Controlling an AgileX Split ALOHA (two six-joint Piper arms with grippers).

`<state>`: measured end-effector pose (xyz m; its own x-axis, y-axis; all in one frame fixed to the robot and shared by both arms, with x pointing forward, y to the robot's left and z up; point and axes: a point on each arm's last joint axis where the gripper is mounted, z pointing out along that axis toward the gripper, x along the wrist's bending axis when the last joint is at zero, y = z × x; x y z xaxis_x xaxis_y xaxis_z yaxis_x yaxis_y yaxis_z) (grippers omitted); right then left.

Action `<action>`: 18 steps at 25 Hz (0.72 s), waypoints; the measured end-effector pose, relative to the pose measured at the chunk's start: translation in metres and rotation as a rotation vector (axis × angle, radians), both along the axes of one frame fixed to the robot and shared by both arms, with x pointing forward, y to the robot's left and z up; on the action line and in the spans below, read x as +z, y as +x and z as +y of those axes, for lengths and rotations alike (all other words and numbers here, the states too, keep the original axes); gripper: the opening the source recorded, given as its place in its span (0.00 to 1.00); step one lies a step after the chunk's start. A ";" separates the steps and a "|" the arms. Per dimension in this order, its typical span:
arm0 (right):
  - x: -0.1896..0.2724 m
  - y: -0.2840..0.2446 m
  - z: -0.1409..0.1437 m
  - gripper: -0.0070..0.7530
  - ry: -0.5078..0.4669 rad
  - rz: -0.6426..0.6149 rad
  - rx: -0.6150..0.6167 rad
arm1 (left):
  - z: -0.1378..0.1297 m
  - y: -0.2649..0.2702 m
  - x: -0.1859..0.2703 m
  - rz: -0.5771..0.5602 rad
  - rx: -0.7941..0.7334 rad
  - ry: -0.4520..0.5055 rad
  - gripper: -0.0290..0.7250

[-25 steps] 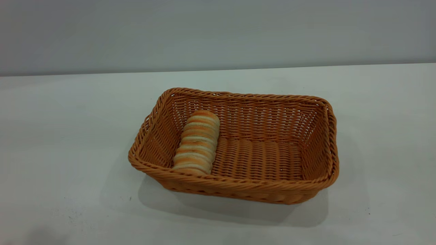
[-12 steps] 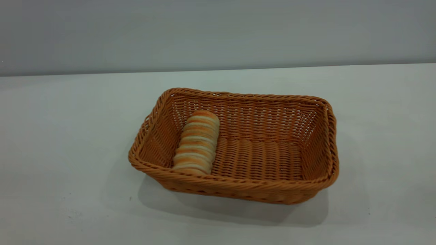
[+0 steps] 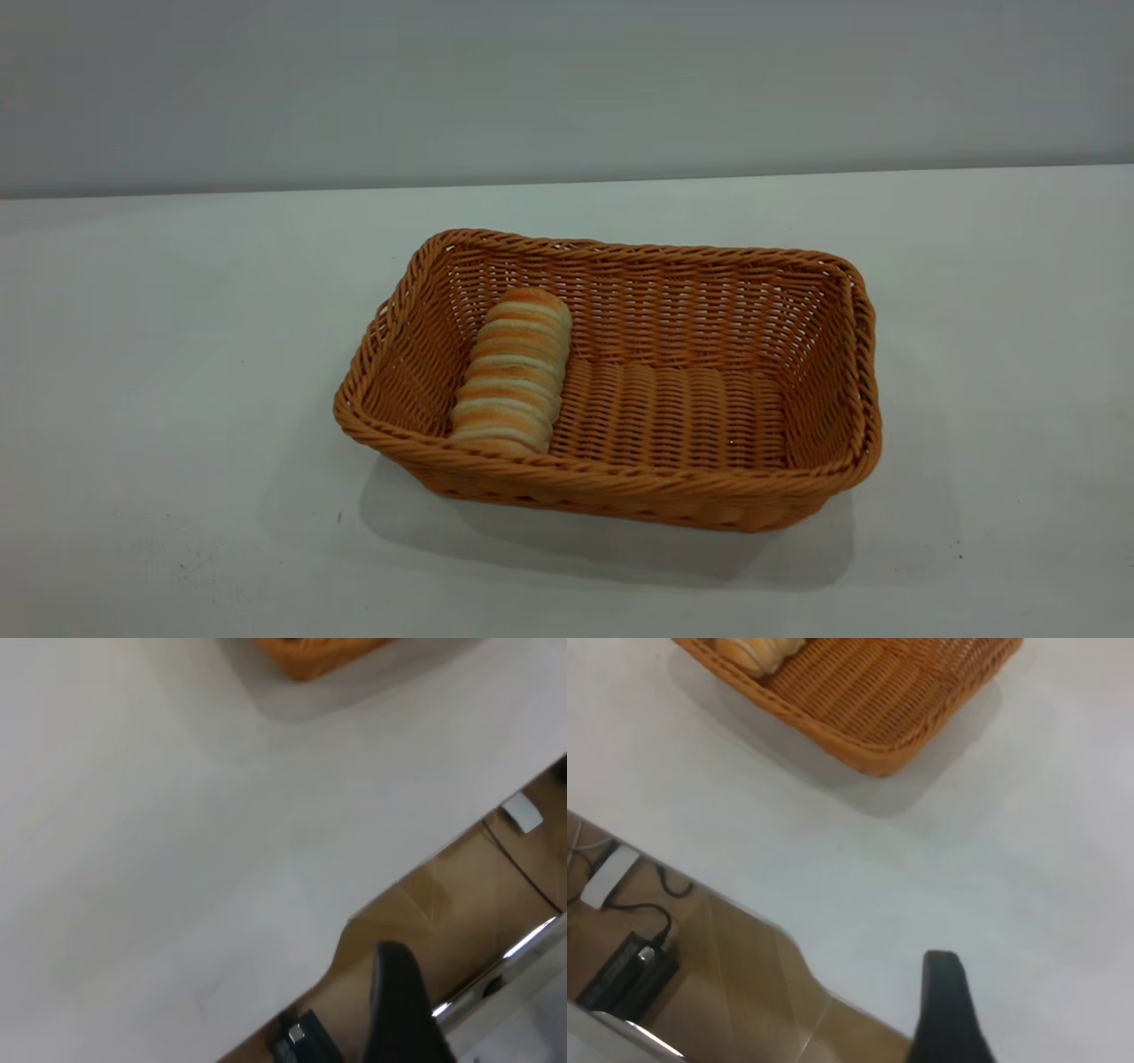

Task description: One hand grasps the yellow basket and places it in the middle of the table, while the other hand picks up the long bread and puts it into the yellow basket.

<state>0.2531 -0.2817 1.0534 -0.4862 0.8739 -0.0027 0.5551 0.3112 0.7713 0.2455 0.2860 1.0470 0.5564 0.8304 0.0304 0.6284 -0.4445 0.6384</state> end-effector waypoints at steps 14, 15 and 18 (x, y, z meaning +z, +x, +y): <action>-0.014 0.001 -0.008 0.77 -0.033 0.017 -0.098 | 0.012 -0.003 -0.013 -0.078 0.094 0.044 0.72; -0.015 0.001 -0.009 0.77 -0.029 0.021 -0.105 | 0.012 -0.003 -0.013 -0.077 0.098 0.044 0.72; -0.015 0.001 -0.009 0.77 -0.030 0.024 -0.110 | 0.012 -0.003 -0.013 -0.077 0.099 0.044 0.72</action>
<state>0.2541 -0.2907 1.0385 -0.3876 0.9216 -0.0194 0.6053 0.2703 0.7487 0.2425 0.2982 1.0339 0.4665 0.8780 0.1071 0.6204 -0.4111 0.6679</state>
